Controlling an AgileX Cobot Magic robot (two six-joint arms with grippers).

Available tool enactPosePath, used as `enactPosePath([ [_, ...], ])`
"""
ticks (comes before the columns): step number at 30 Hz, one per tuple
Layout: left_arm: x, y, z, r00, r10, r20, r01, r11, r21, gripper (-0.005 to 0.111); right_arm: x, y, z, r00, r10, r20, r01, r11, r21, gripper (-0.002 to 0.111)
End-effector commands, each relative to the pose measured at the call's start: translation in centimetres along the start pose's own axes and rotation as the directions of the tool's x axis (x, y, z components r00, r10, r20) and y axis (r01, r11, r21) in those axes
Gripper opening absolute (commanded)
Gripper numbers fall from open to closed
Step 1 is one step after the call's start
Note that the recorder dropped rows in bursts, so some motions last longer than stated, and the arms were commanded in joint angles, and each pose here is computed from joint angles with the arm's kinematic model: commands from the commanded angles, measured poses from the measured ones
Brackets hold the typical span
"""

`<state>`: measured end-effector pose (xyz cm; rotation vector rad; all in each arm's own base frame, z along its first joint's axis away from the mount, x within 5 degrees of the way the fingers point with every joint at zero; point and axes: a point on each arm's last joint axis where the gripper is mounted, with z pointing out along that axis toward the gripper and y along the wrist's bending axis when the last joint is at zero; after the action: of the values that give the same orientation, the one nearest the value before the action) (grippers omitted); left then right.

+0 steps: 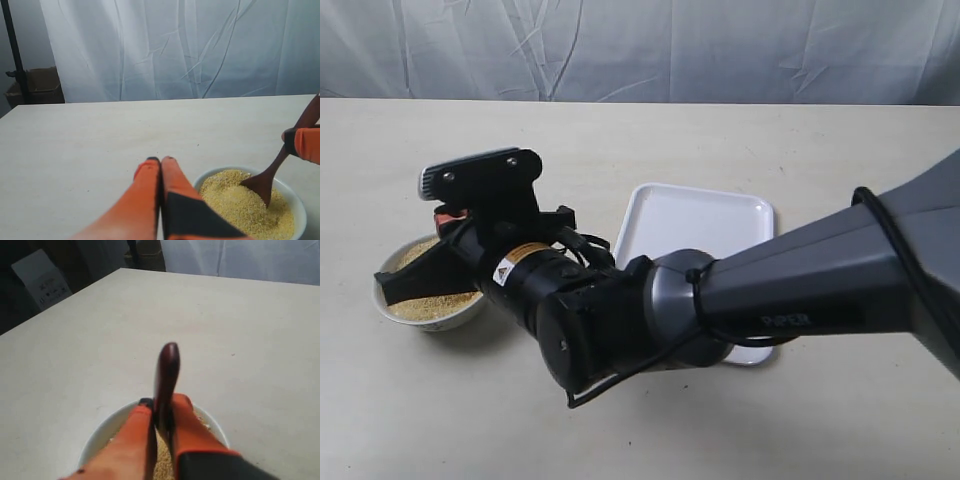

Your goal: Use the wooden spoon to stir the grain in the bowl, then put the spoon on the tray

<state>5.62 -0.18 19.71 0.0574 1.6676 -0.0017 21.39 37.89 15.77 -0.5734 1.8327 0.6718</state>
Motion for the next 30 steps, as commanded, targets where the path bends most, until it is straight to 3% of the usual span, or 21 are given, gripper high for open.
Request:
enactPosePath([
  [1, 0.0, 0.0, 0.0, 1.000, 0.003, 0.006, -0.003, 1.000, 0.001, 0.000, -1.3, 1.4, -0.4, 0.999, -0.035, 0.012, 0.035, 0.998, -0.056, -0.001],
  [7, 0.0, 0.0, 0.0, 1.000, 0.003, 0.006, -0.003, 1.000, 0.001, 0.000, -2.5, 1.6, -1.1, 0.993, -0.115, 0.013, 0.116, 0.991, -0.061, -0.001],
  [14, 0.0, 0.0, 0.0, 1.000, 0.003, 0.006, -0.003, 1.000, 0.001, 0.000, -5.1, 1.9, -2.2, 0.990, -0.114, 0.083, 0.119, 0.991, -0.059, -0.001],
  [22, 0.0, 0.0, 0.0, 1.000, 0.003, 0.006, -0.003, 1.000, 0.001, 0.000, -3.5, 3.4, -1.6, 0.993, -0.118, 0.003, 0.117, 0.987, -0.111, -0.001],
  [30, 0.0, 0.0, 0.0, 1.000, 0.003, 0.006, -0.003, 1.000, 0.001, 0.000, -1.4, 3.0, -0.5, 0.991, -0.131, -0.036, 0.127, 0.987, -0.094, -0.001],
])
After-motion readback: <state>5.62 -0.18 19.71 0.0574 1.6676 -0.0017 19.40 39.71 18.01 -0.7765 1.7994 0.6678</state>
